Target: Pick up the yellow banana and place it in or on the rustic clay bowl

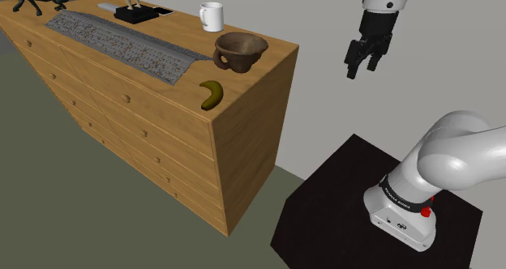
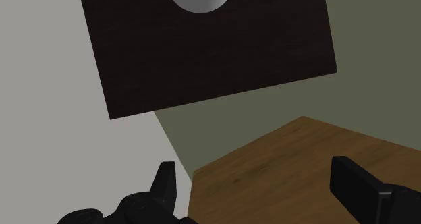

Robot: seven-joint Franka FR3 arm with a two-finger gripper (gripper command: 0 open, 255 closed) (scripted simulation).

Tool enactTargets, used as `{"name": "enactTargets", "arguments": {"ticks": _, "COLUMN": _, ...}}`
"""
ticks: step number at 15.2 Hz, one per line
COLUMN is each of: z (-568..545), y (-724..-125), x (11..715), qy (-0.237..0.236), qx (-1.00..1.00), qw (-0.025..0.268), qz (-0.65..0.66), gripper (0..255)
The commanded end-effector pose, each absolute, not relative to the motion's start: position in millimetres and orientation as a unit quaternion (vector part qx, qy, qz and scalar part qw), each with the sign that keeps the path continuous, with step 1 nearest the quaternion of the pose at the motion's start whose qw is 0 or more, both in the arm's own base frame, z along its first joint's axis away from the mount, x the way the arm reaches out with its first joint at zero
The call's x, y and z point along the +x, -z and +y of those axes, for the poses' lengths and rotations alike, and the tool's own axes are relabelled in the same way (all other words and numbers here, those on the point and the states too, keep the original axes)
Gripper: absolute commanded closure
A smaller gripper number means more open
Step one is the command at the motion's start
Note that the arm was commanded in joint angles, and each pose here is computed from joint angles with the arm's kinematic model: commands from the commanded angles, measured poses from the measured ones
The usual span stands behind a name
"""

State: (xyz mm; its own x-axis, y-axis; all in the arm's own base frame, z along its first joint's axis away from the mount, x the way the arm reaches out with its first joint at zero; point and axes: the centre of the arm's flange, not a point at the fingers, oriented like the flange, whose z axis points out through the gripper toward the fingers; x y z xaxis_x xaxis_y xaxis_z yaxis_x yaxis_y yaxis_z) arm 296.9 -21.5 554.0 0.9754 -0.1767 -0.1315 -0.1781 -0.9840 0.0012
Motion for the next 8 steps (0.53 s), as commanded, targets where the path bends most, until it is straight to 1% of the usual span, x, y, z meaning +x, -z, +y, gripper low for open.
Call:
{"name": "enactTargets", "arguments": {"ticks": 1, "z": -22, "y": -554, "x": 297, "qy": -0.066, "qx": -0.994, "qw": 0.005, "qz": 0.089, "gripper": 0}}
{"name": "enactTargets", "arguments": {"ticks": 8, "z": 51, "y": -547, "x": 347, "qy": -0.052, "qx": -0.994, "qw": 0.012, "qz": 0.098, "gripper": 0}}
